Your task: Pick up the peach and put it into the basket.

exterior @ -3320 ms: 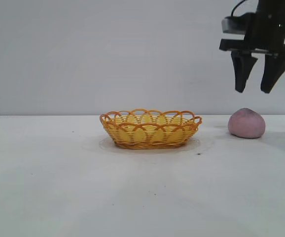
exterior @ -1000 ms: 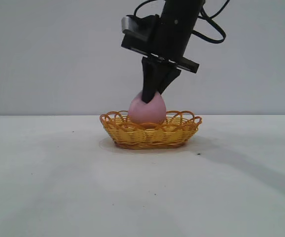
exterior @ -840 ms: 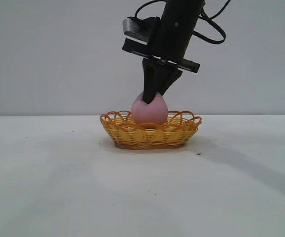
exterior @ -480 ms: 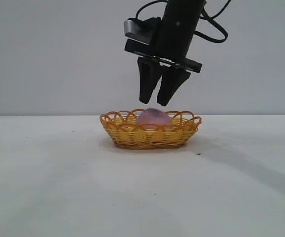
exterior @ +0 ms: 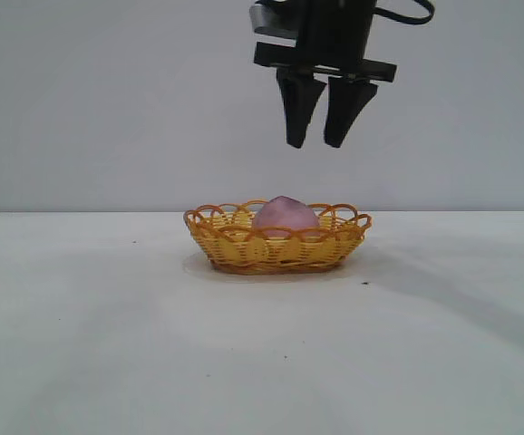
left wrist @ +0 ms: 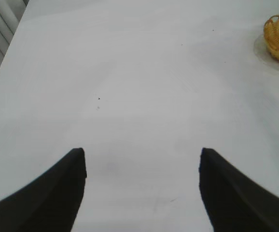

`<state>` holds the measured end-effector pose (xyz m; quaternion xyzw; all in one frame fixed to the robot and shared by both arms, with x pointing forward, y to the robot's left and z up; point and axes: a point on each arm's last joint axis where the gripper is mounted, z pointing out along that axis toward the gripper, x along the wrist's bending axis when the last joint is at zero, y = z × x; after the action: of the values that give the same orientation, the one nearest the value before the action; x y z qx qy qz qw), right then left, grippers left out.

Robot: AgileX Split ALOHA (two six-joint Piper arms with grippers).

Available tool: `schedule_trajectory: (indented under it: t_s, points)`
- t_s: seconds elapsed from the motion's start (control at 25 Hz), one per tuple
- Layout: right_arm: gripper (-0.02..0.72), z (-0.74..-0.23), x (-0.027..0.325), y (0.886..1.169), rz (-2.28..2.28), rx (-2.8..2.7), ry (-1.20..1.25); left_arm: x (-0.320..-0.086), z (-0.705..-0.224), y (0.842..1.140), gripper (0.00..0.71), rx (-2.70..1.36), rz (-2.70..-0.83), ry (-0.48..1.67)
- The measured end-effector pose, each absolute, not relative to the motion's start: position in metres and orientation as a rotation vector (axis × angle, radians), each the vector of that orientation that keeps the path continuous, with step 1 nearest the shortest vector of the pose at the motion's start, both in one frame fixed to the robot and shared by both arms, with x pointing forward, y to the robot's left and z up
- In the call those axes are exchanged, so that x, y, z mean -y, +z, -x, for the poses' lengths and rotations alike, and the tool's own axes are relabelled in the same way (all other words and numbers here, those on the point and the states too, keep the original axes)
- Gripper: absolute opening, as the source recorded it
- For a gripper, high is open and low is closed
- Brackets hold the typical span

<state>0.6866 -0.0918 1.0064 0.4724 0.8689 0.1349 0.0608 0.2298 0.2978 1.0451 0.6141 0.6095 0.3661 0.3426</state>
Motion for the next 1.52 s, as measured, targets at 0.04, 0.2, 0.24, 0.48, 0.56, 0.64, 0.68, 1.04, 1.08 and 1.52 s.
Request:
schedule_trajectory:
  t_s: [0.04, 0.2, 0.24, 0.48, 0.56, 0.64, 0.68, 1.04, 1.08, 1.52]
  points:
    - [0.355, -0.691, 0.101, 1.007, -1.464, -2.604, 0.403, -0.298, -0.230, 1.045, 0.442, -1.584, -1.596, 0.952]
    - [0.355, -0.710, 0.151, 1.007, -1.620, -2.491, 0.381, -0.298, -0.230, 1.045, 0.442, -1.584, -1.596, 0.952]
    - [0.355, -0.714, 0.165, 1.007, -1.664, -2.459, 0.378, -0.298, -0.230, 1.045, 0.442, -1.584, -1.596, 0.952]
    - [0.355, -0.729, 0.242, 1.008, -1.883, -2.277, 0.359, -0.298, -0.230, 1.045, 0.442, -1.585, -1.597, 0.951]
    - [0.355, -0.729, 0.264, 1.016, -1.922, -2.222, 0.367, -0.298, -0.230, 1.045, 0.442, -1.585, -1.597, 0.951]
    - [0.355, -0.726, 0.277, 1.031, -1.930, -2.174, 0.391, -0.298, -0.230, 1.045, 0.442, -1.585, -1.597, 0.951]
    - [0.355, -0.722, 0.282, 1.043, -1.927, -2.151, 0.408, -0.298, -0.230, 1.045, 0.442, -1.585, -1.597, 0.951]
    - [0.355, -0.665, 0.287, 1.163, -1.783, -1.986, 0.619, -0.298, -0.230, 1.045, 0.442, -1.585, -1.597, 0.951]
    - [0.355, -0.654, 0.287, 1.177, -1.765, -1.967, 0.642, -0.298, -0.230, 1.045, 0.442, -1.585, -1.597, 0.951]
    - [0.355, -0.504, 0.290, 1.211, -1.761, -1.964, 0.646, -0.298, -0.230, 1.045, 0.442, -1.585, -1.597, 0.951]
